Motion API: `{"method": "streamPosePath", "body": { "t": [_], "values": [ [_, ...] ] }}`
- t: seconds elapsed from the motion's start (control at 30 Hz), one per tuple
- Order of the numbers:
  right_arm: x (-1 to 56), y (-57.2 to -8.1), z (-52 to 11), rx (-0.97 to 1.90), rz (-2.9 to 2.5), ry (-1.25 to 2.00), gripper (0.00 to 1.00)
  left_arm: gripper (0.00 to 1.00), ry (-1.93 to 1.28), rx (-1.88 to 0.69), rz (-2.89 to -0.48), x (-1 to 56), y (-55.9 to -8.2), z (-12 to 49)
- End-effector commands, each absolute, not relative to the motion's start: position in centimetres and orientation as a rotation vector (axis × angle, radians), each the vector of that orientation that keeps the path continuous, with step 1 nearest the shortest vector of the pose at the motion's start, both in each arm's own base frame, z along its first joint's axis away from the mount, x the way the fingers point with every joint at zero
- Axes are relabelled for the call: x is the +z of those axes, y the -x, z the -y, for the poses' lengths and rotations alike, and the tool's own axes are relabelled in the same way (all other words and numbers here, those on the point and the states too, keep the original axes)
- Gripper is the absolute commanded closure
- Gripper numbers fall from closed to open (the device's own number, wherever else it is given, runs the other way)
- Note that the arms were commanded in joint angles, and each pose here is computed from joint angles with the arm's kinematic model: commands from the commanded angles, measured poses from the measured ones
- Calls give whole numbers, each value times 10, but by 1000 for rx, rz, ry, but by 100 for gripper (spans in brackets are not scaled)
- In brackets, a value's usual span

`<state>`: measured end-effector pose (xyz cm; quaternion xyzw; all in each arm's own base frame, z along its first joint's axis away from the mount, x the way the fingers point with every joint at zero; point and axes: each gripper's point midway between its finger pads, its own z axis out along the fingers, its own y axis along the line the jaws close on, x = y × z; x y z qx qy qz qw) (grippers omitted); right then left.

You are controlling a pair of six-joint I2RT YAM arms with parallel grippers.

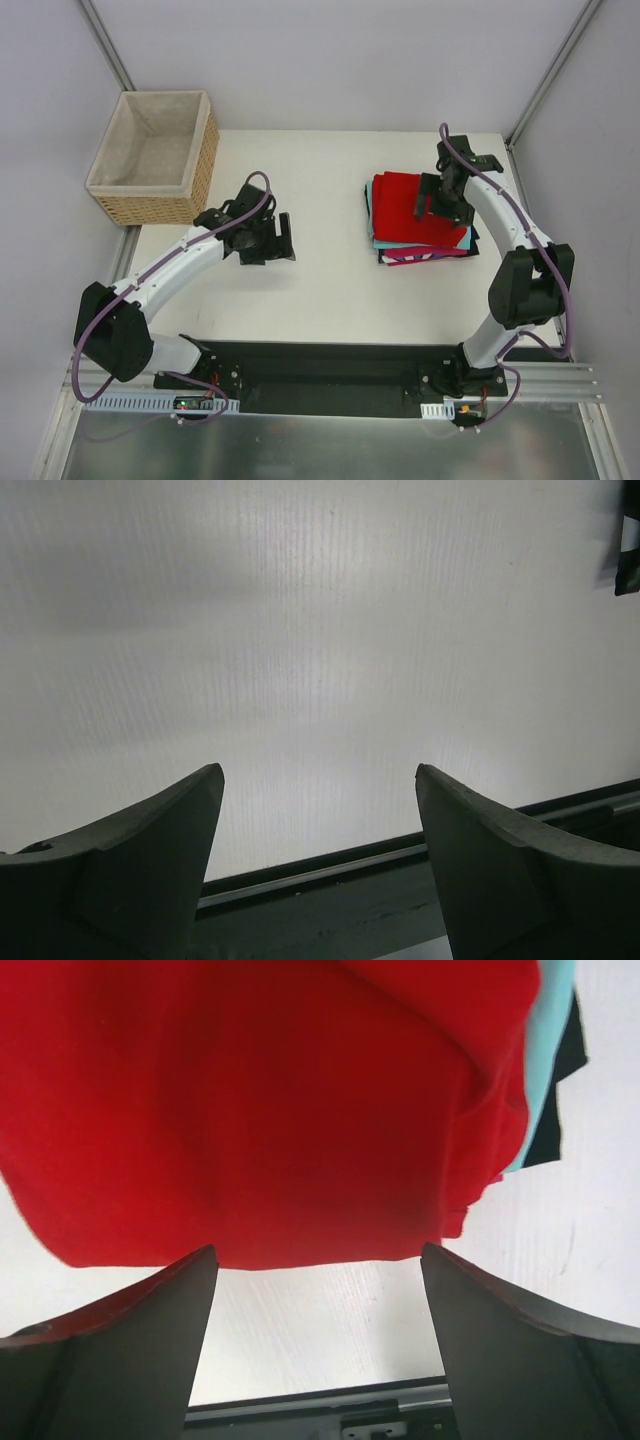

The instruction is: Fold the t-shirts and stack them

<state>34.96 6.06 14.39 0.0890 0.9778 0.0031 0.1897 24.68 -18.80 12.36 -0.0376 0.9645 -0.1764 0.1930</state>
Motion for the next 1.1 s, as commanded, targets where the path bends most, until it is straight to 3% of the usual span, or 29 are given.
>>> {"method": "streamPosePath", "body": {
  "t": [0.0,0.33,0.53,0.87,1.07],
  "values": [
    [168,-351,-46,-143,-2669,-213,13,23,103,-446,-2688,127,-242,174],
    [169,-378,-84,-165,-2678,-101,14,23,83,-428,-2690,123,-242,172],
    [132,-389,-81,-204,-2732,-115,13,23,74,-421,-2705,119,-244,172],
    [37,-377,-73,2,-2925,-295,14,23,89,-421,-2730,112,-248,168],
    [23,-377,-66,-21,-2946,-320,14,23,93,-438,-2754,107,-248,169]
  ]
}}
